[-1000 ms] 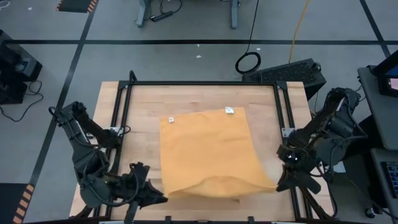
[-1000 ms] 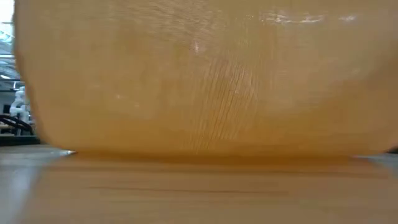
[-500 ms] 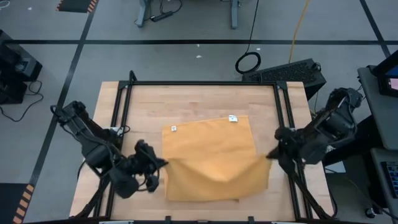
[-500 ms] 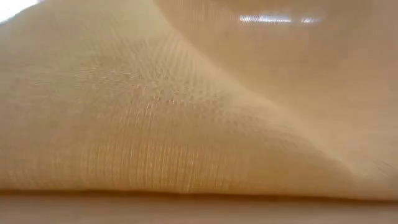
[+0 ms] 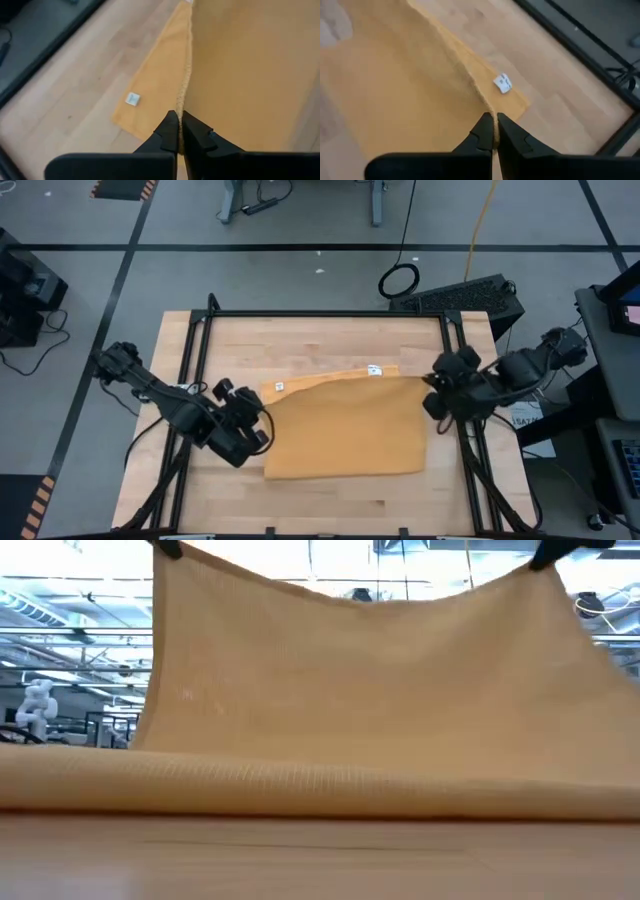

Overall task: Roll towel
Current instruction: Roll the yellow towel

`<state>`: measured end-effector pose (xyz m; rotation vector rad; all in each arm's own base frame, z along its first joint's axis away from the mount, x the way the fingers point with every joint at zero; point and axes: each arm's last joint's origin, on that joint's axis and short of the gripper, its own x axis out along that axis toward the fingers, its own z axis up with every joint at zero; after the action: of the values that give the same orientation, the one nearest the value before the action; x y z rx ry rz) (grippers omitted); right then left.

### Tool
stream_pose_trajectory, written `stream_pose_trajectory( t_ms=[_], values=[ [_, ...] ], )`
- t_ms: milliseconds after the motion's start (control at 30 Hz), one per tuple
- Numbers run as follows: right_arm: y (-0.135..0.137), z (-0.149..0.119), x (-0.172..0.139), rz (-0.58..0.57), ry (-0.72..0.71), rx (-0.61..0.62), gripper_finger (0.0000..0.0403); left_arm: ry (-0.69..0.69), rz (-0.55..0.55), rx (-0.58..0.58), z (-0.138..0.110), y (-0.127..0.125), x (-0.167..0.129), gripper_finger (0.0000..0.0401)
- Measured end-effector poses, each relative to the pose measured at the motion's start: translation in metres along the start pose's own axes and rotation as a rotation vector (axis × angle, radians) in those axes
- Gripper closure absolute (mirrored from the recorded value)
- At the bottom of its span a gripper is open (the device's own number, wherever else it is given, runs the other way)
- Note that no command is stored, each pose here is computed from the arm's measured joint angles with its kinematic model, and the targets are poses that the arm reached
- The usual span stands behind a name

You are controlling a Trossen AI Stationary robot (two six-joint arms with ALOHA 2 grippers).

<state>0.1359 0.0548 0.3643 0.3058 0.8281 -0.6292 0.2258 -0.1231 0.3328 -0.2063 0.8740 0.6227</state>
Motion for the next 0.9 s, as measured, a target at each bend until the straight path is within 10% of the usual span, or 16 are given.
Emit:
stream_pose_trajectory(
  t_ms=[167, 467, 700, 900],
  values=[
    [0.02, -0.014, 0.024, 0.163, 0.157, 0.01, 0.0402, 0.075, -0.095, -0.032, -0.002, -0.007, 0.001, 0.0388],
    [0.021, -0.002, -0.013, 0.509, 0.297, -0.002, 0.0402, 0.041, -0.58, -0.093, 0.023, 0.017, -0.074, 0.0396],
    [-0.004, 0.013, -0.007, 0.209, 0.029, 0.035, 0.0403, 0.068, -0.339, 0.032, 0.015, 0.053, -0.063, 0.0398],
    [-0.005, 0.007, 0.02, 0.135, 0.111, 0.023, 0.0403, 0.101, -0.227, 0.063, 0.008, 0.053, -0.03, 0.0395]
  ],
)
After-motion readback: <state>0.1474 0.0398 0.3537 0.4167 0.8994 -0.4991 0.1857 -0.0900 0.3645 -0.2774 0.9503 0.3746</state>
